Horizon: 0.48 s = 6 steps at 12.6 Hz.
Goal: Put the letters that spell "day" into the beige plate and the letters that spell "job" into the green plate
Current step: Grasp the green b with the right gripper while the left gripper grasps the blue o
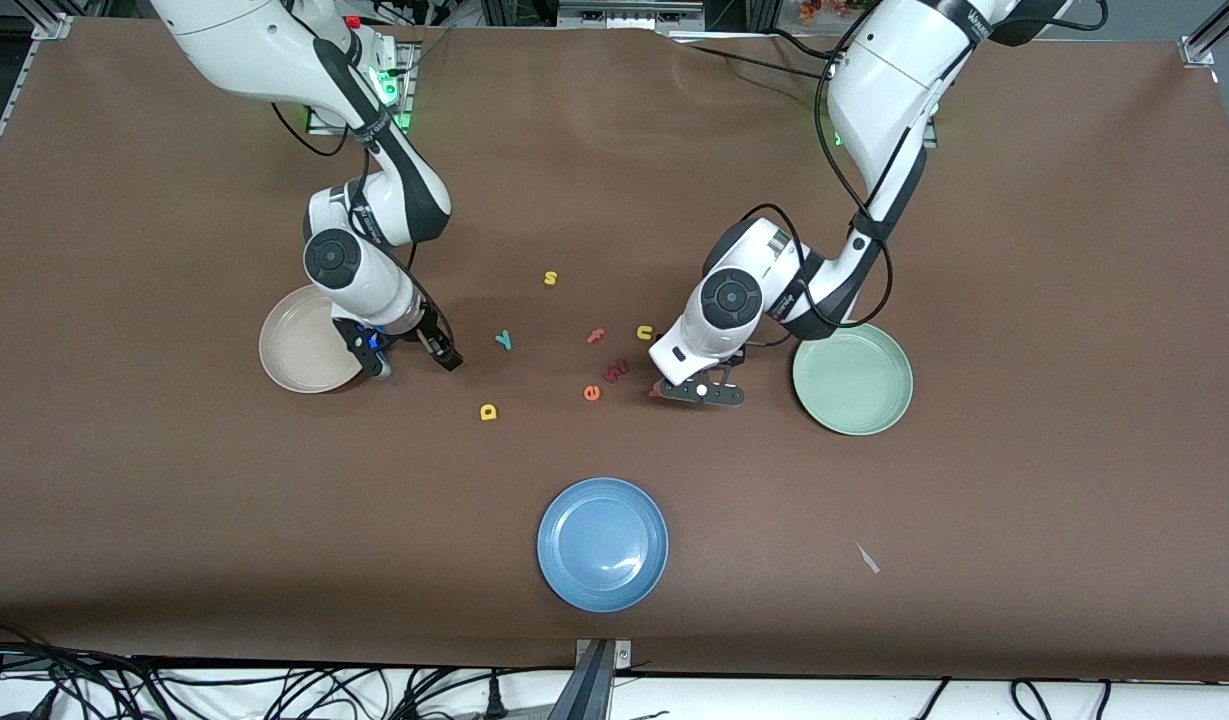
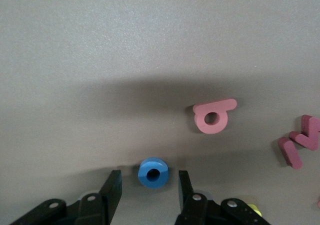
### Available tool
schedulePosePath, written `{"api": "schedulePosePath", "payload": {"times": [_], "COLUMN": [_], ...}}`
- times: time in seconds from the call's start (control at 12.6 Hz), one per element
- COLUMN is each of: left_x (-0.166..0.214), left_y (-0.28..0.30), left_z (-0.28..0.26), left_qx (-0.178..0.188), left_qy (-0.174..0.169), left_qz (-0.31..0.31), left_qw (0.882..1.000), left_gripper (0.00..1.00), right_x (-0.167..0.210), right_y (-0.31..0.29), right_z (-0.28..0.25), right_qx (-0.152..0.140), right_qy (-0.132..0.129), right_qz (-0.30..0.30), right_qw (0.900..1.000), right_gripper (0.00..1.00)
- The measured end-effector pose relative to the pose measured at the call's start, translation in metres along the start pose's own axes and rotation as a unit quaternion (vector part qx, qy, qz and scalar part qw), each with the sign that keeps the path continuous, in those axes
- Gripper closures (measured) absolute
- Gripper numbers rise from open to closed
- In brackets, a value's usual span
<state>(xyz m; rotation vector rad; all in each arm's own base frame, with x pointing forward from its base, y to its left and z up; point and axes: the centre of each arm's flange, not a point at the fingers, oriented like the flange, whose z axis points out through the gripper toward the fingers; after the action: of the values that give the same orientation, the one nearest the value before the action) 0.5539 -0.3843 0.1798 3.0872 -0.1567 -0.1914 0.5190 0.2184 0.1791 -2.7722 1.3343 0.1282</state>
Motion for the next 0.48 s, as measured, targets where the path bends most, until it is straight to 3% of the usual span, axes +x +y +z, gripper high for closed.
{"api": "schedulePosePath", "payload": {"times": [0.08, 0.16, 0.32, 0.48], "left_x": [0.0, -0.0002, -0.0022, -0.0016], "left_y": [0.0005, 0.0013, 0.0046, 0.0053], "left_z": [0.0008, 0.0021, 0.0085, 0.0086], "left_qx": [-0.001, -0.001, -0.001, 0.001], "left_qy": [0.001, 0.002, 0.0, 0.003], "left_qz": [0.0, 0.0, 0.001, -0.001], "left_qw": [1.0, 1.0, 1.0, 1.0], "left_gripper": [0.48, 0.48, 0.49, 0.62], "right_x": [0.0002, 0.0005, 0.0007, 0.0013], "right_y": [-0.0006, -0.0014, -0.0007, -0.0022], "right_z": [0.0001, 0.0002, 0.0056, 0.0066], "right_qx": [0.0, 0.001, -0.003, -0.002], "right_qy": [0.0, 0.0, -0.002, -0.002], "right_qz": [0.001, 0.001, 0.003, 0.004], "right_qw": [1.0, 1.0, 1.0, 1.0], "right_gripper": [0.16, 0.17, 0.36, 0.39]}}
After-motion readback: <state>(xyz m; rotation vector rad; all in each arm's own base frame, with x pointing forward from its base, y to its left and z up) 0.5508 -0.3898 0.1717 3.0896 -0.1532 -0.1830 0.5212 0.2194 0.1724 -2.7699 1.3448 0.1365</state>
